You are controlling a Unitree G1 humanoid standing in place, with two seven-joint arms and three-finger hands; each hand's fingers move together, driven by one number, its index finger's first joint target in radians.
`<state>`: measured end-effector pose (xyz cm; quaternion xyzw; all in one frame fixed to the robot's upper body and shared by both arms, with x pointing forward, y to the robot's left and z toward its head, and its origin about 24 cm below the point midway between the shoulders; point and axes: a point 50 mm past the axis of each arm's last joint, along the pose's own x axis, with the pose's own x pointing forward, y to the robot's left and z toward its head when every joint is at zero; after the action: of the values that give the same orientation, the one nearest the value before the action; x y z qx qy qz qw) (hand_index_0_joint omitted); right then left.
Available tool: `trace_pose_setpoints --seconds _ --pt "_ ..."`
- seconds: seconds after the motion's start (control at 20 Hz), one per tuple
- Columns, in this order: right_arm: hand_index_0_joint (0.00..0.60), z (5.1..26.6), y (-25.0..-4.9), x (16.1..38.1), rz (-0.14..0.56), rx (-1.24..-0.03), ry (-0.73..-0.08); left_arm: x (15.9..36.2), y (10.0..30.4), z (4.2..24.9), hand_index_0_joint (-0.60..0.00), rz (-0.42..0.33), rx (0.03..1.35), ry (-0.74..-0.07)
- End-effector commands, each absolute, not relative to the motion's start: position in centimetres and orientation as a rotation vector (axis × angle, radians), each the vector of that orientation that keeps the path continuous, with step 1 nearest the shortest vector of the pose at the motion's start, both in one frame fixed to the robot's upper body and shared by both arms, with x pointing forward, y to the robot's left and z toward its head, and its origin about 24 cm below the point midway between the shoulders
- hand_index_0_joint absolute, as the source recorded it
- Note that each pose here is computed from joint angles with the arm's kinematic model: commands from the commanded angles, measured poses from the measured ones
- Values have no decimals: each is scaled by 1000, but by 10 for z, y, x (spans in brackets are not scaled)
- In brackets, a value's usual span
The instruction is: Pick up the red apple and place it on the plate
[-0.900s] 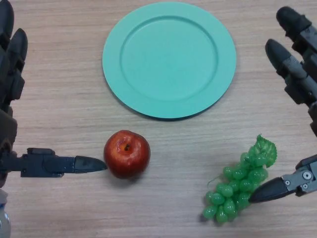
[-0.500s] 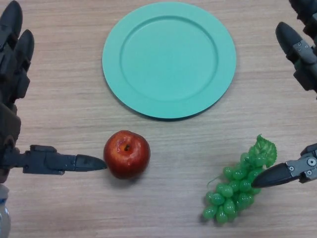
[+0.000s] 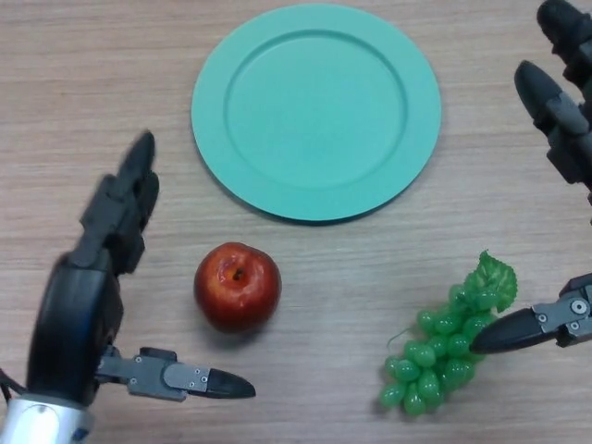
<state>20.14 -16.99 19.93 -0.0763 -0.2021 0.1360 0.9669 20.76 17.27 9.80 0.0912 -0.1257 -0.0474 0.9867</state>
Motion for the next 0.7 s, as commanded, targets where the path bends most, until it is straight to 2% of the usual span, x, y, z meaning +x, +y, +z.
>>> trace_pose_setpoints --seconds 0.05,0.25,0.45,0.6,0.7 --pt "0 223 -172 188 264 -160 -612 208 170 119 0 -89 221 -469" --pt "0 224 -173 186 256 -174 -619 225 162 105 0 -86 219 -424" --pt "0 226 -179 182 245 -189 -623 238 150 92 0 -130 237 -355" --pt "0 227 -181 181 228 -200 -630 242 144 90 0 -135 296 -370" --pt "0 229 -180 180 226 -203 -638 247 146 92 0 -103 330 -353"
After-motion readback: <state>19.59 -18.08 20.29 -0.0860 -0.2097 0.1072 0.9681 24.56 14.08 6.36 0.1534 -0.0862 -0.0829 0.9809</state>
